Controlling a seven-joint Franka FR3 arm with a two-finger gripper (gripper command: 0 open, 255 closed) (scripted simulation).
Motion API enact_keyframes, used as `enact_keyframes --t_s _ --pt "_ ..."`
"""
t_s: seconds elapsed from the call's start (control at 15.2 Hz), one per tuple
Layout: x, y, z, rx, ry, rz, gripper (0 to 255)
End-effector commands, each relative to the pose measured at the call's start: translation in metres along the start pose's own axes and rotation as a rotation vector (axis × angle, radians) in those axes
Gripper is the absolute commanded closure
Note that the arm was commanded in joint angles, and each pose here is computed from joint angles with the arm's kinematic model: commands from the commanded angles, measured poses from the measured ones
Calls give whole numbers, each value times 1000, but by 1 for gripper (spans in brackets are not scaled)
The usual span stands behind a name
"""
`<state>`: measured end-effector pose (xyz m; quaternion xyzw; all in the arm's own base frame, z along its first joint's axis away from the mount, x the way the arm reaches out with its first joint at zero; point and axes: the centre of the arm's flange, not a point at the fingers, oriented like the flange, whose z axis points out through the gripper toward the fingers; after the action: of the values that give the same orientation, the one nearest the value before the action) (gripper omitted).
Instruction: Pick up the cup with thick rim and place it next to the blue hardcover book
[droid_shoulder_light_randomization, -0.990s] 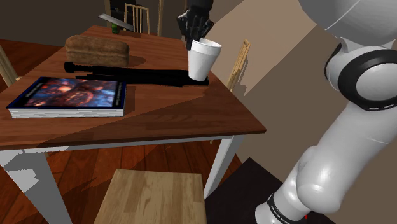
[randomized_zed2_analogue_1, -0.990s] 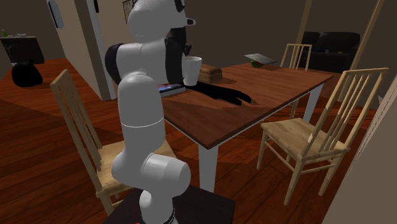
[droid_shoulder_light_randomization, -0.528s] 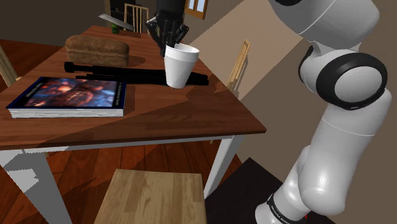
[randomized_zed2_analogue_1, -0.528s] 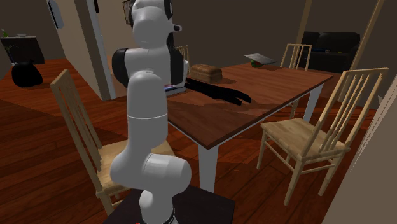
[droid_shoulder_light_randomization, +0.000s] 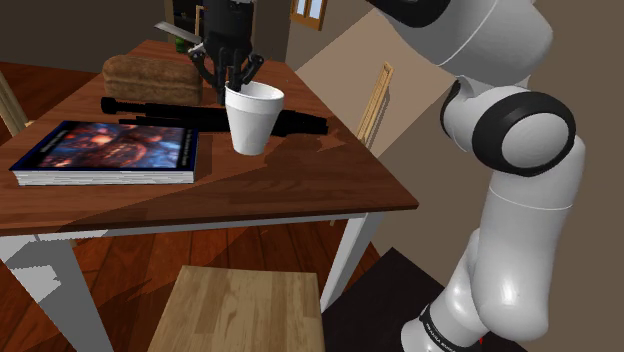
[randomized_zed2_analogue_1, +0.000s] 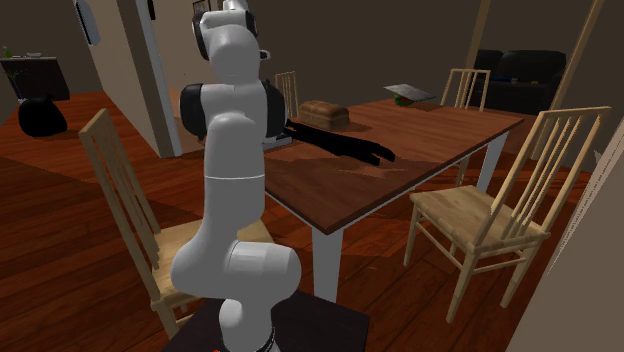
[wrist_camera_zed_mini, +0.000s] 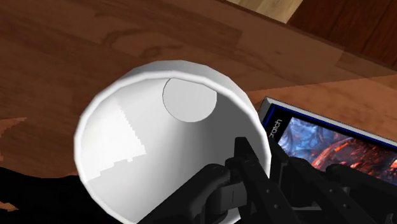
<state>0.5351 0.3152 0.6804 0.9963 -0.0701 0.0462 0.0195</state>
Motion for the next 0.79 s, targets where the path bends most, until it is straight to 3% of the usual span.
enact_keyframes --t_s 0.0,0.73 --pt "-1 -2 11 1 1 1 255" --pt "-6 -4 69 1 1 1 255"
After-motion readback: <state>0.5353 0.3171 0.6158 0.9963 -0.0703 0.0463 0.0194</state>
